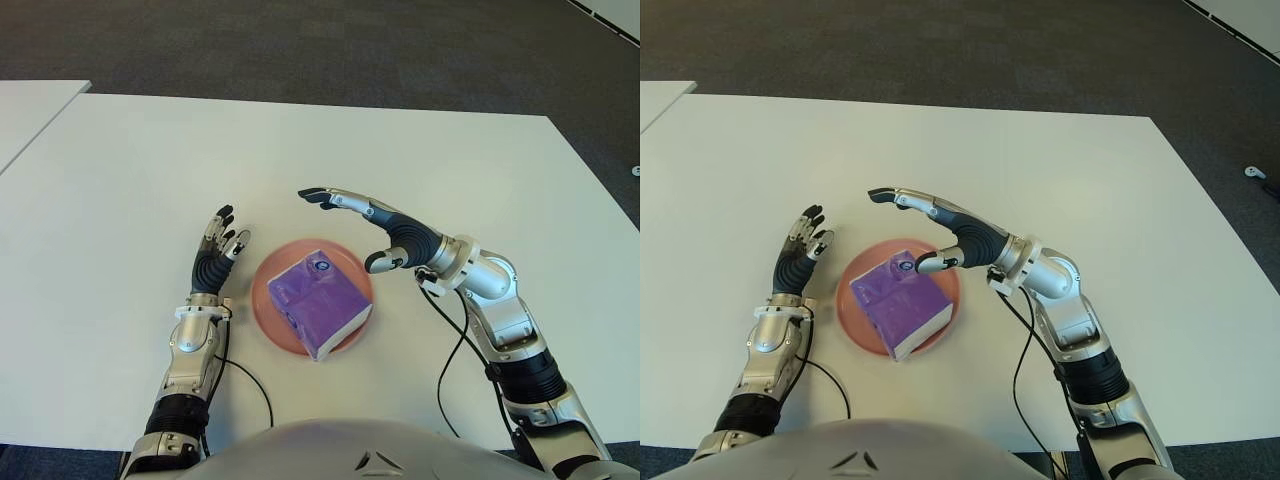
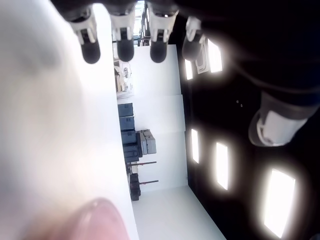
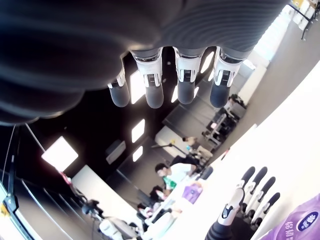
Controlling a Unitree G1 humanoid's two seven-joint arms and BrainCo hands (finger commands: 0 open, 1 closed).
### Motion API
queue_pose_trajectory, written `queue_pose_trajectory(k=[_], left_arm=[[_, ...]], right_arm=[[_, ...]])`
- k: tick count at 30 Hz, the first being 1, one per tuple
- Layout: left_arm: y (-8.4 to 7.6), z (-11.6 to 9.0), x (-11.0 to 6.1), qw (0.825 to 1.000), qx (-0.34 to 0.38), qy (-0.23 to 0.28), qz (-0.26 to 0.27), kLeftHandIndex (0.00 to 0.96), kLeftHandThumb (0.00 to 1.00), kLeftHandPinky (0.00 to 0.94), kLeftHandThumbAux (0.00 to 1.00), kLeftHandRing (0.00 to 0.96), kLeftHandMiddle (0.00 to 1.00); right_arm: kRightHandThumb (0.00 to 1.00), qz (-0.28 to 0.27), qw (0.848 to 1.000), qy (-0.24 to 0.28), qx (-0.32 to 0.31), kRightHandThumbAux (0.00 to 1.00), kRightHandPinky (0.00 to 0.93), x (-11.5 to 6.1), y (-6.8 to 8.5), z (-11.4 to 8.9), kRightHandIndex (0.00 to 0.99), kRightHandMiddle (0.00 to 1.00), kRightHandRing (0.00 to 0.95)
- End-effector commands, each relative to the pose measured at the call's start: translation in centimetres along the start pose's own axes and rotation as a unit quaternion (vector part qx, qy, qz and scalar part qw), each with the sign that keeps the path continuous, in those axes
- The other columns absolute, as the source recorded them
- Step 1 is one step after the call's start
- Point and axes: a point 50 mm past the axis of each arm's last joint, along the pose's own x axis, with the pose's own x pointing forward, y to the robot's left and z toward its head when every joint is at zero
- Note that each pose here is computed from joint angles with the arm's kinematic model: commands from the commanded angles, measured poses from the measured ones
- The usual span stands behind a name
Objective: Put the tissue paper into the plate.
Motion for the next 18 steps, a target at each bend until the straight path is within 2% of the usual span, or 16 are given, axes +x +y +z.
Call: queue_pose_trajectory(k=[1,18], left_arm=[[0.09,-1.13,-0.89,1.000,0.003,0.025,0.000,0.000,0.000,0.000,0.470,0.000,0.000],[0.03,-1.03,-0.90,1.000,0.003,0.022,0.001,0.000,0.000,0.000,0.460,0.000,0.000]], right_arm=[[0.140,0.006,1.000,0.011,0.005,0.191,0.000,-0.02,0.15,-0.39,0.000,0.000,0.000],[0.140,0.006,1.000,0.011,0.005,0.191,0.000,-0.18,0.10,-0.45,0.000,0.000,0.000]])
